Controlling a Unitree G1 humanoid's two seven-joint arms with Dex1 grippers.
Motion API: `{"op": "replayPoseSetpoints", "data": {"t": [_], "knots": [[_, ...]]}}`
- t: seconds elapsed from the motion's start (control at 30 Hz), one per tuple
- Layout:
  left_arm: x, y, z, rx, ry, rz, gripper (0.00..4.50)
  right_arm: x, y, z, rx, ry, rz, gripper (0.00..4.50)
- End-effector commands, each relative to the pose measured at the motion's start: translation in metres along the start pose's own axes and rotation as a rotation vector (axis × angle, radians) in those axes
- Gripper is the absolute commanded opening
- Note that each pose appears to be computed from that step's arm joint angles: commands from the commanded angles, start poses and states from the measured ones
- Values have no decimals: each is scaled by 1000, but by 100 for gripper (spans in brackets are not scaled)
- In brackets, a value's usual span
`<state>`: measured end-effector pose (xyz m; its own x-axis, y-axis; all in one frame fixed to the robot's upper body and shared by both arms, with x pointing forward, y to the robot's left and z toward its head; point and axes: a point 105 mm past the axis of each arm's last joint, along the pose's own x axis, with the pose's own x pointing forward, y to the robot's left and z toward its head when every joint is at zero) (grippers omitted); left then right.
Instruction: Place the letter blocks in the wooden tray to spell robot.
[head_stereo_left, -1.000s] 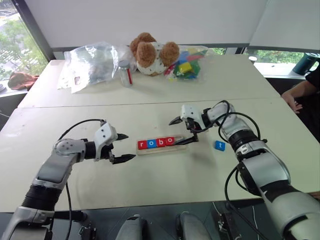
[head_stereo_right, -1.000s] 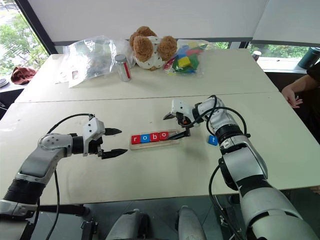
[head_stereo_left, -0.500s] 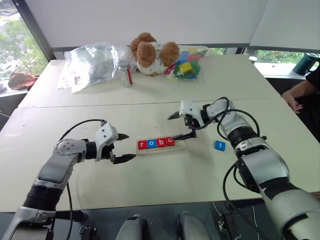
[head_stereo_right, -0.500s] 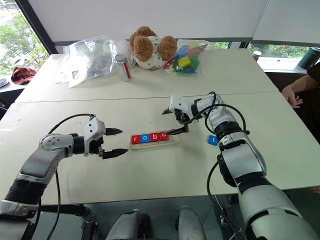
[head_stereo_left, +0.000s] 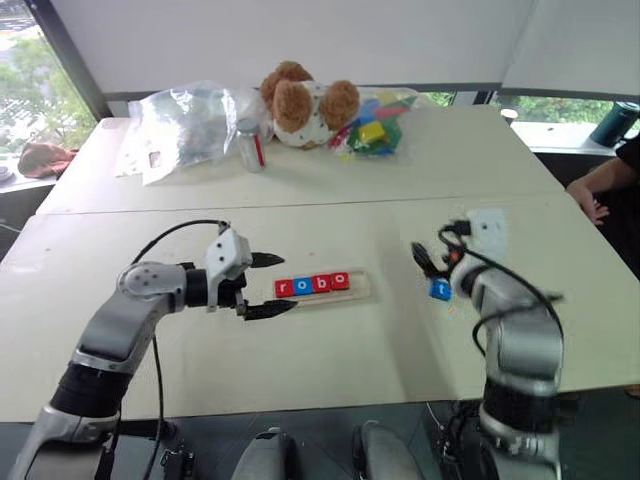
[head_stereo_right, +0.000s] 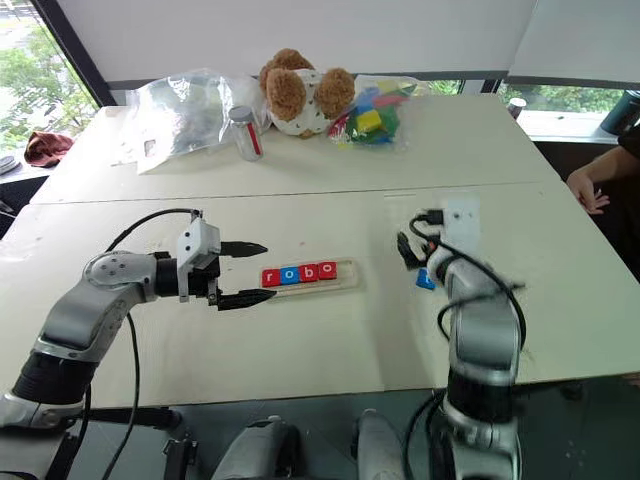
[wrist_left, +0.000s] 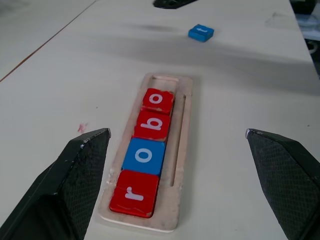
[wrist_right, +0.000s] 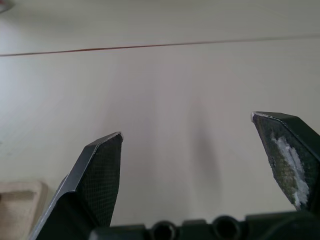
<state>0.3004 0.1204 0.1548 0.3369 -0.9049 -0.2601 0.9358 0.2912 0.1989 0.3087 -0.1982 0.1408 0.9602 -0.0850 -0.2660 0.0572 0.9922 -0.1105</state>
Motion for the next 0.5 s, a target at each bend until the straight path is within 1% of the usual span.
{"op": "replayPoseSetpoints", "data": {"t": [0.03,0.13,0.23,0.5], "knots": [[6,1,4,21,-8,-36,450,-23,0,-13,62,49,-104,443],[9,3,-1,27,12,-49,450,-26,1,-28,120,124,-127,443],[11,4,-2,19,10,-54,450,-22,1,-34,166,164,-122,443],[2,1,-12,-12,31,-24,450,3,22,-36,207,188,-35,443]]}}
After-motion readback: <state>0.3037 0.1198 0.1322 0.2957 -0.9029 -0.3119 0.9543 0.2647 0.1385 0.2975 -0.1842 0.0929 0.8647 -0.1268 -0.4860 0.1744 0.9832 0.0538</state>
